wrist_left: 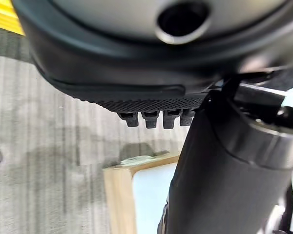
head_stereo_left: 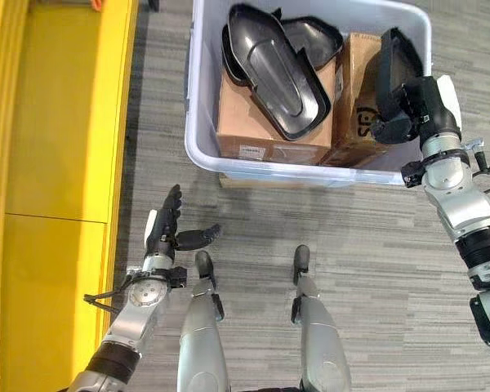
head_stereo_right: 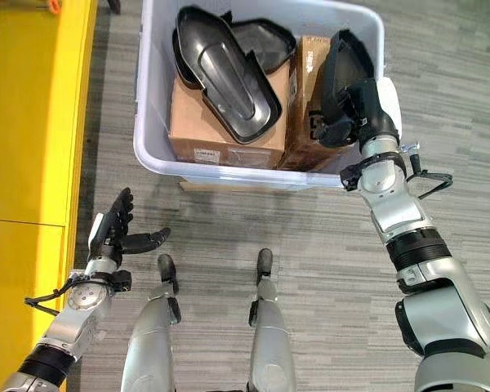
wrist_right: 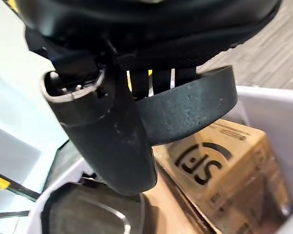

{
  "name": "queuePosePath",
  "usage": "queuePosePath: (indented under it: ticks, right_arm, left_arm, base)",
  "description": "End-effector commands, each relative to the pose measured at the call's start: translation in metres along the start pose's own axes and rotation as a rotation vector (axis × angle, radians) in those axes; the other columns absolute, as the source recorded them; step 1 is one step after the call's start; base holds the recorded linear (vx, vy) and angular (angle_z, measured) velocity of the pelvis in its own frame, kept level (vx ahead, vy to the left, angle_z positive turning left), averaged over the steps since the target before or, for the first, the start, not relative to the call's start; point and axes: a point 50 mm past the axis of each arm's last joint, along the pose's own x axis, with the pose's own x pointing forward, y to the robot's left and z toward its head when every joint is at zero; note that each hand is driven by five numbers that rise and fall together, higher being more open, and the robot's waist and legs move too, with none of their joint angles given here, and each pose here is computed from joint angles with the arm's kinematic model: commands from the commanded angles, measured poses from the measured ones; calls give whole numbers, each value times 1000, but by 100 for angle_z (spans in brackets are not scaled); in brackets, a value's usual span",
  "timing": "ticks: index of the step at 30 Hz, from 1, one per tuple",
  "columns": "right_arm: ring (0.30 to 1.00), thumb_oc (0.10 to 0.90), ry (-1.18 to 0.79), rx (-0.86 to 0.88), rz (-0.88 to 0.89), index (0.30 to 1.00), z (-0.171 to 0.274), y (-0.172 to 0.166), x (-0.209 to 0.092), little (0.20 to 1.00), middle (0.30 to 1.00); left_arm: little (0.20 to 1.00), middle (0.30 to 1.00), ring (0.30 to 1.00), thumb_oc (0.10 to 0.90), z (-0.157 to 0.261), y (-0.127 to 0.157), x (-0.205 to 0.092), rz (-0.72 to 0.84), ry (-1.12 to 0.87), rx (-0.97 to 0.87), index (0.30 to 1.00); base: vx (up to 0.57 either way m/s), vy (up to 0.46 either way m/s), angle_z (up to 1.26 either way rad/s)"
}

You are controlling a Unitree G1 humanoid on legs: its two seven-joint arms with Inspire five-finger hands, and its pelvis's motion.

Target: Move parts from the plastic box to the shelf.

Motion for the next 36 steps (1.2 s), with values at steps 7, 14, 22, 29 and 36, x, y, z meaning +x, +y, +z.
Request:
queuePosePath:
  ticks: [7, 14, 22, 29, 36]
  right_arm:
    - [300, 400, -287, 15, -192, 300, 70, -65, 10, 300, 300]
    - [300, 400, -301, -12, -183, 300, 70, -70, 7, 300, 300]
    - [300, 400, -304, -16, -161, 300, 70, -65, 6, 300, 300]
    - [300, 400, -313, 56, -107, 300, 80, -43, 11, 300, 300]
    - [300, 400, -306, 60, -57, 300, 89, -17, 18, 300, 300]
  left_arm:
    - [1000, 1000, 1000, 900, 10, 16, -13, -34, -69, 19, 1000]
    - [1000, 1000, 1000, 900, -6, 18, -25, -69, 2, 17, 1000]
    - [1000, 1000, 1000, 900, -20, 20, -38, -88, 70, 18, 1000]
    - [1000, 1000, 1000, 900, -28, 21, -43, -70, 109, 18, 1000]
    - [1000, 1000, 1000, 900, -27, 28, -54, -7, 108, -7, 1000]
  base:
    - [56, -19, 1]
    - [75, -17, 3]
    - [71, -9, -1]
    - [35, -27, -1]
    - [-39, -130, 5]
